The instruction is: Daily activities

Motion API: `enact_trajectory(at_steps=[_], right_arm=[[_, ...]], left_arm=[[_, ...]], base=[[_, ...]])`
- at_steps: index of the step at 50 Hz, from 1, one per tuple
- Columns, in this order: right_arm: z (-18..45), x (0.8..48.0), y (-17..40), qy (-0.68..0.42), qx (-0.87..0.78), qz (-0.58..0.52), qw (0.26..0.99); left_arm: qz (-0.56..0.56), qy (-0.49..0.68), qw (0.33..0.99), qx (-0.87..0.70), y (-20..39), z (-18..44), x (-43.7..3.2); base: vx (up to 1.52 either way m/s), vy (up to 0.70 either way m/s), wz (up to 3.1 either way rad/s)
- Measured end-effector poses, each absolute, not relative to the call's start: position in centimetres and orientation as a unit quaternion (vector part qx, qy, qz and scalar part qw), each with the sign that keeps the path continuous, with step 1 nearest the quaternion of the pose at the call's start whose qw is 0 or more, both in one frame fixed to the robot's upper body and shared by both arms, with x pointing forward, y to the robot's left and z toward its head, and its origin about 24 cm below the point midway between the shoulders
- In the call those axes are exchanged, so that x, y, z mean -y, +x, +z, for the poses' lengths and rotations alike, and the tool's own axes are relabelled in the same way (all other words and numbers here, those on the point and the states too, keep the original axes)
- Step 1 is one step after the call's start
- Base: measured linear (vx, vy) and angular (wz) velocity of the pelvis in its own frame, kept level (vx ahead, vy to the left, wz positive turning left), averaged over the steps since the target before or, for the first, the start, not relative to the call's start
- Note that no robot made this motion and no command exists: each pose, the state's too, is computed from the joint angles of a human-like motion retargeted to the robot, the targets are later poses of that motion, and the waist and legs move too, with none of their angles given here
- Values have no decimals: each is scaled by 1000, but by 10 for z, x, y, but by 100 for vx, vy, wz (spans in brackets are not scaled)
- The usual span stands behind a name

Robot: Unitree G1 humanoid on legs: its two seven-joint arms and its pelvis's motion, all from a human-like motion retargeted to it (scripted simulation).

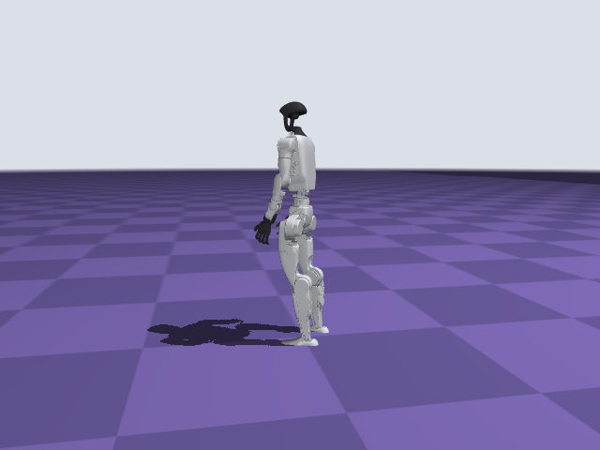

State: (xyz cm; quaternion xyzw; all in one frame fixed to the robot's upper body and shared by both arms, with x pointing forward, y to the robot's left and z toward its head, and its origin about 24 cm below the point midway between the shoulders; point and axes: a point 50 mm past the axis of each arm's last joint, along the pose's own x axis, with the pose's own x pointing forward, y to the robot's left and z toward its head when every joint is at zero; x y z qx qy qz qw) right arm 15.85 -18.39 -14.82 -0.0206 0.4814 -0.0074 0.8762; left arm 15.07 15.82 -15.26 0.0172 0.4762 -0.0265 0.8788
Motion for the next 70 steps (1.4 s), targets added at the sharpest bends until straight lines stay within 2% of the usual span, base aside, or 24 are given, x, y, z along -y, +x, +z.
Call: enact_trajectory(at_steps=[2, 6, 61, 63, 65, 68, 70], right_arm=[[-156, 175, 137, -21, -498, -7, 867], [-149, 185, 157, -24, -483, -11, 875], [-153, 193, 143, 0, -495, -43, 868], [-160, 184, 121, 1, -509, -43, 859], [-155, 192, 137, -1, -496, -45, 867], [-159, 187, 126, 2, -505, -44, 862], [-154, 193, 137, 0, -494, -46, 868]], left_arm=[[-29, 18, 870, -493, 128, -160, -150], [-27, 21, 878, -477, 150, -153, -158], [-31, 21, 879, -475, 149, -153, -152], [-33, 21, 871, -489, 127, -160, -144], [-30, 23, 879, -475, 145, -154, -151], [-32, 18, 875, -483, 135, -158, -145], [-29, 19, 882, -471, 149, -153, -150]], base=[[0, 0, 0], [0, 0, 0], [0, 0, 0], [0, 0, 0], [0, 0, 0], [0, 0, 0], [0, 0, 0]])
